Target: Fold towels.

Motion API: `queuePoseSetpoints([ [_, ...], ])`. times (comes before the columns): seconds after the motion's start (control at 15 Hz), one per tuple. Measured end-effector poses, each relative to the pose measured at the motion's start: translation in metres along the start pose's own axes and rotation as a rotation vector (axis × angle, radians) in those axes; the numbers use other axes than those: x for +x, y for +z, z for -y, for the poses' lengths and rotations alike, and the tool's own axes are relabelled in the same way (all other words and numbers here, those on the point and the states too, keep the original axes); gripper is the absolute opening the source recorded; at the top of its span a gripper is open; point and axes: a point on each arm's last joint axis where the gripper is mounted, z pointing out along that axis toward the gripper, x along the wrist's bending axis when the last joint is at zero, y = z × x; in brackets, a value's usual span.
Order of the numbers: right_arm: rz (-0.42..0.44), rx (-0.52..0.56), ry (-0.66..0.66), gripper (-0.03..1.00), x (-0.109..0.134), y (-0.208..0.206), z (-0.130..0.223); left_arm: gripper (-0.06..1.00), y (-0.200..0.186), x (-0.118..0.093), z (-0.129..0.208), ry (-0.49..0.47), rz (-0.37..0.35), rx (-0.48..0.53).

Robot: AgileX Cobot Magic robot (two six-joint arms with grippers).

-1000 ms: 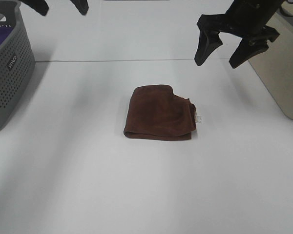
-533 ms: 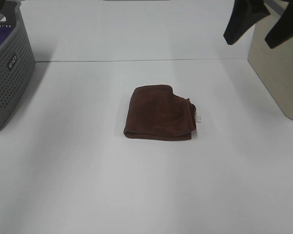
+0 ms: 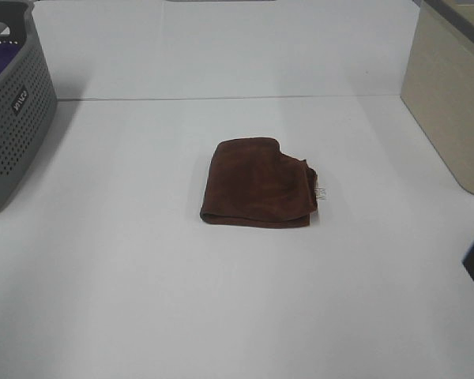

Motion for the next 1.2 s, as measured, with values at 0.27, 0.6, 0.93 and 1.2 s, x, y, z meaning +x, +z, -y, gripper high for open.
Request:
queuePoseSetpoints([
  [0.27,0.053,-0.063,-0.022,0.81,-0.003,0.013,0.061,0.82,0.006,0.009,0.056,0.019,0.015,-0.105],
  [0.6,0.094,-0.311,-0.055,0.81,-0.003,0.009,0.098,0.82,0.021,0.009,0.073,0.152,0.038,-0.187],
  [0.93,0.107,-0.353,-0.063,0.81,-0.003,0.005,0.103,0.82,0.021,0.006,0.074,0.223,0.060,-0.189],
  [1.2,0.107,-0.353,-0.063,0.81,-0.003,0.005,0.103,0.82,0.021,0.005,0.074,0.225,0.074,-0.186],
])
